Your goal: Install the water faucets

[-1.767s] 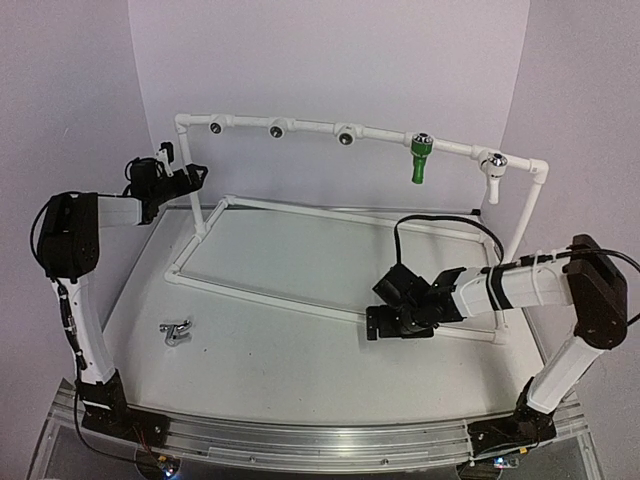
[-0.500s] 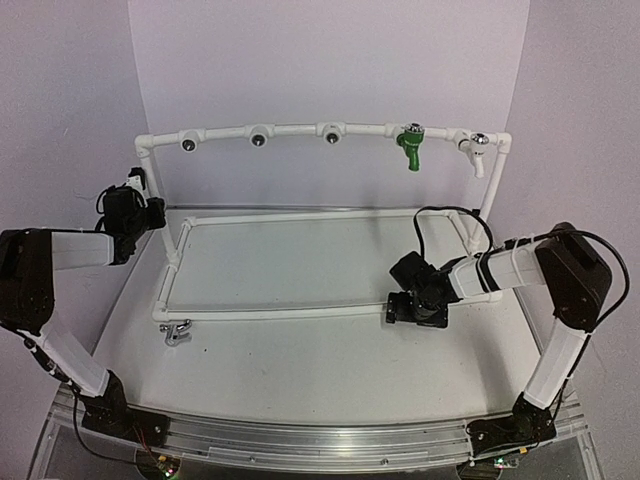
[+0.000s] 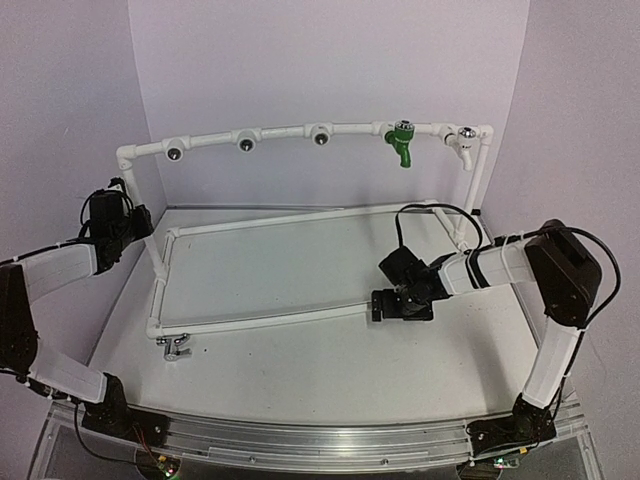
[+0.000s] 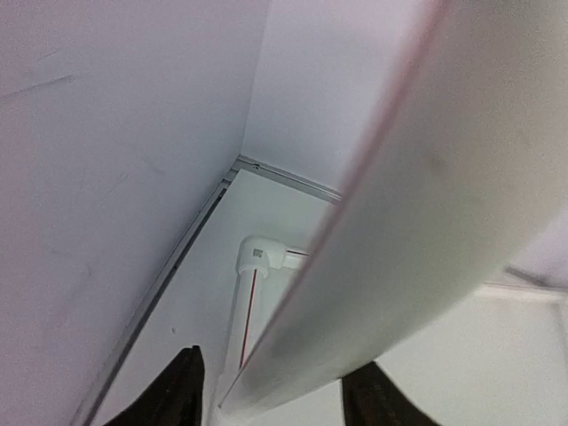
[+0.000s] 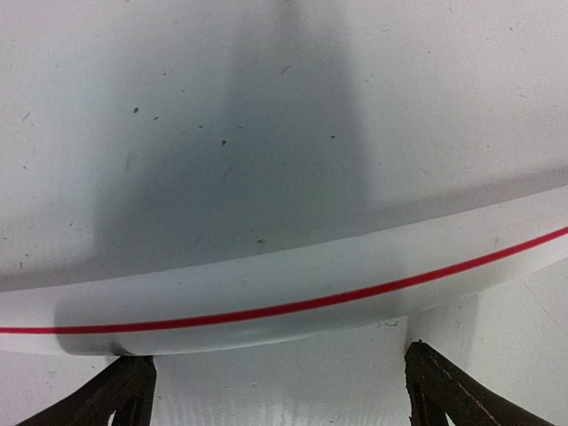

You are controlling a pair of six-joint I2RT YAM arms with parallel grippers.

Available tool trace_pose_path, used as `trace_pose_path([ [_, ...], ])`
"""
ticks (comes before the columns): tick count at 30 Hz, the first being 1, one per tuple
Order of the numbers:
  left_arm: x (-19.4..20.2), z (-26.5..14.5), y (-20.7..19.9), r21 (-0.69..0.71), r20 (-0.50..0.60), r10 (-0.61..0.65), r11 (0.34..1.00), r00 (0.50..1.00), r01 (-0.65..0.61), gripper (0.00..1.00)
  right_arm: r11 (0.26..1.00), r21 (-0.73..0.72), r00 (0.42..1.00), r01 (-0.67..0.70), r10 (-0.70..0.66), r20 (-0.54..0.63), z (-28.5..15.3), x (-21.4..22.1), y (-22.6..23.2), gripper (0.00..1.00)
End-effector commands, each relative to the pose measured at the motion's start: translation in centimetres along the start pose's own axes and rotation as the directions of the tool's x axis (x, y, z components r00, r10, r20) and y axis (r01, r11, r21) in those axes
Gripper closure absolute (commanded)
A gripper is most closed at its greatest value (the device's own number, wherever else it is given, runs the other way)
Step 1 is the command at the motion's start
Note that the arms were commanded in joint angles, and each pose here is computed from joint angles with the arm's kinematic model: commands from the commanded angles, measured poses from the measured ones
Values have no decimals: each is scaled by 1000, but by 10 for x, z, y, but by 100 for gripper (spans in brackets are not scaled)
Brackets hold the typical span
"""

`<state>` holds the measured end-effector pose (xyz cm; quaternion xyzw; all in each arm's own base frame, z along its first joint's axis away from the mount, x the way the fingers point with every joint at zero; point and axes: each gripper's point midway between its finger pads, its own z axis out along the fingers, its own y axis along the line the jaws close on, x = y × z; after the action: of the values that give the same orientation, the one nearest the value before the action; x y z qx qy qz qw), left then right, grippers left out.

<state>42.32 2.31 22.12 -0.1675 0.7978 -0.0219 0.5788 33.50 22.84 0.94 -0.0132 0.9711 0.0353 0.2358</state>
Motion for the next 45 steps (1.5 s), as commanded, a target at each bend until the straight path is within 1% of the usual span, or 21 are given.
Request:
trace_pose_path([
  [1, -28, -31, -6, 20, -38, -241, 970, 970, 241, 24, 991, -130, 995, 9, 4, 97, -30, -25, 28, 2],
  [4, 10, -43, -8, -4, -212, -306, 950, 928, 313, 23, 989, -150, 994, 7, 9, 110, -39, -26, 29, 2],
  [7, 48, -59, -1, -63, -343, -329, 943, 880, 328, 23, 984, -178, 992, -1, 22, 121, -42, -28, 33, 2],
  [9, 78, -73, 1, -108, -425, -364, 929, 829, 353, 23, 978, -206, 992, -8, 34, 123, -42, -29, 39, 2],
  [10, 91, -80, 1, -144, -451, -396, 917, 800, 373, 21, 975, -220, 992, -10, 37, 120, -42, -30, 43, 2],
  [12, 121, -96, -5, -218, -474, -399, 917, 785, 335, 12, 968, -251, 993, -11, 41, 112, -41, -31, 53, 2],
  [13, 133, -104, -9, -249, -466, -397, 917, 791, 313, 10, 964, -265, 993, -10, 41, 110, -40, -32, 58, 2],
  [16, 171, -120, -10, -360, -459, -412, 896, 787, 259, 12, 960, -280, 993, -3, 37, 115, -39, -37, 69, 2],
  [18, 198, -129, -2, -449, -477, -437, 867, 762, 216, 14, 953, -303, 993, 2, 33, 110, -41, -38, 77, 2],
  [21, 233, -143, 1, -499, -546, -414, 859, 728, 114, 17, 948, -319, 994, 7, 29, 108, -44, -37, 81, 2],
  [25, 254, -158, 6, -518, -600, -371, 855, 709, 10, 18, 950, -313, 994, 12, 23, 107, -45, -34, 78, 2],
  [28, 263, -164, 6, -519, -622, -374, 855, 688, -4, 19, 951, -308, 995, 6, 27, 101, -43, -31, 76, 2],
  [31, 276, -169, 13, -542, -629, -403, 841, 665, -3, 24, 949, -316, 995, 2, 31, 98, -44, -31, 78, 2],
  [33, 277, -161, 2, -492, -642, -382, 870, 665, 25, 26, 948, -318, 994, 7, 28, 105, -46, -33, 79, 2],
  [35, 284, -155, -10, -427, -680, -344, 904, 647, 32, 26, 949, -316, 993, 14, 24, 117, -49, -36, 79, 2],
  [36, 288, -153, -15, -406, -695, -333, 913, 637, 34, 28, 949, -316, 992, 17, 22, 122, -50, -37, 79, 2],
  [37, 291, -152, -17, -395, -709, -323, 918, 627, 26, 32, 949, -316, 992, 19, 22, 127, -51, -39, 79, 2],
  [40, 297, -149, -24, -367, -743, -290, 930, 603, -4, 52, 947, -319, 990, 22, 23, 138, -57, -42, 79, 2],
  [42, 301, -149, -28, -347, -763, -274, 938, 586, -14, 60, 947, -320, 989, 22, 25, 143, -60, -42, 78, 2],
  [43, 302, -150, -30, -333, -772, -264, 943, 578, -15, 66, 947, -319, 989, 22, 26, 146, -61, -43, 77, 2],
  [45, 302, -150, -38, -292, -792, -237, 956, 563, -8, 75, 947, -319, 988, 20, 30, 152, -64, -43, 75, 2],
])
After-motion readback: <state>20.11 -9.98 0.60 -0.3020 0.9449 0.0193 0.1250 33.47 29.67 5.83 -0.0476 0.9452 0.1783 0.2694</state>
